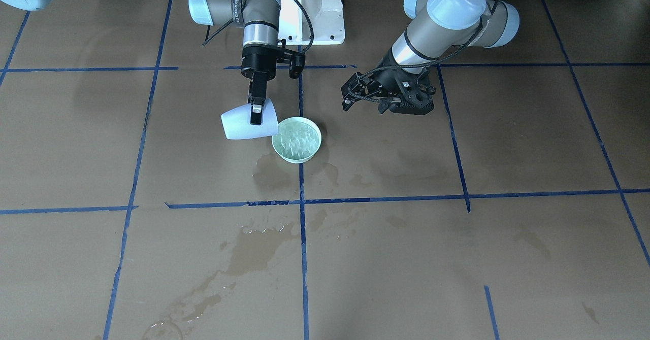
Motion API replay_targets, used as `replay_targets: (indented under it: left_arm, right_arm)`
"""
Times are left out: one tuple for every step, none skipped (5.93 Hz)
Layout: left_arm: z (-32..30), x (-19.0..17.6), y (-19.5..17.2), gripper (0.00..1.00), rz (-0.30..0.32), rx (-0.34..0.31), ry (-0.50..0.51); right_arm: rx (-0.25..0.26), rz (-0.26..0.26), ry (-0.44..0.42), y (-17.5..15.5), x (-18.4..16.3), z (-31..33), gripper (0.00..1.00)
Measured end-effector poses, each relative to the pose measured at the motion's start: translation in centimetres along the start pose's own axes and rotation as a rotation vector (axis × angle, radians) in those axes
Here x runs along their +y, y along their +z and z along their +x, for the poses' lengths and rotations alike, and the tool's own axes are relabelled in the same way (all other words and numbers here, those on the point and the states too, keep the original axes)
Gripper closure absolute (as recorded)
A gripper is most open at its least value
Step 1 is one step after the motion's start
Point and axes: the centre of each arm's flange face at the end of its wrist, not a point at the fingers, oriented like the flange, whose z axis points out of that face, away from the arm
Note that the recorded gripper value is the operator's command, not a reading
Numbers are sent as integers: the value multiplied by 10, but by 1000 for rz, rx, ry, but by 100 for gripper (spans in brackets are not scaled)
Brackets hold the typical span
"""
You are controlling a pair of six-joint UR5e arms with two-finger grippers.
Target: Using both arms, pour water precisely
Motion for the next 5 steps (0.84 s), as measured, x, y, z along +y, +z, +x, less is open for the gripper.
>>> replay_targets:
  left_arm:
    - [0, 0, -1, 0, 0, 1, 1]
    - [1, 1, -2, 0, 1, 3, 2]
    - [1, 1, -2, 0, 1, 5, 3]
    - [2, 2, -3, 0, 1, 6, 3]
    - [2, 2, -4, 0, 2, 7, 0]
  right_arm:
    - [4, 2, 24, -1, 0, 2, 94]
    - [5, 5, 104, -1, 0, 4, 95]
    - [3, 10, 216, -2, 0, 5, 97]
    - [1, 18, 329, -2, 1, 8, 97]
    - [0, 24, 449, -2, 2, 9, 98]
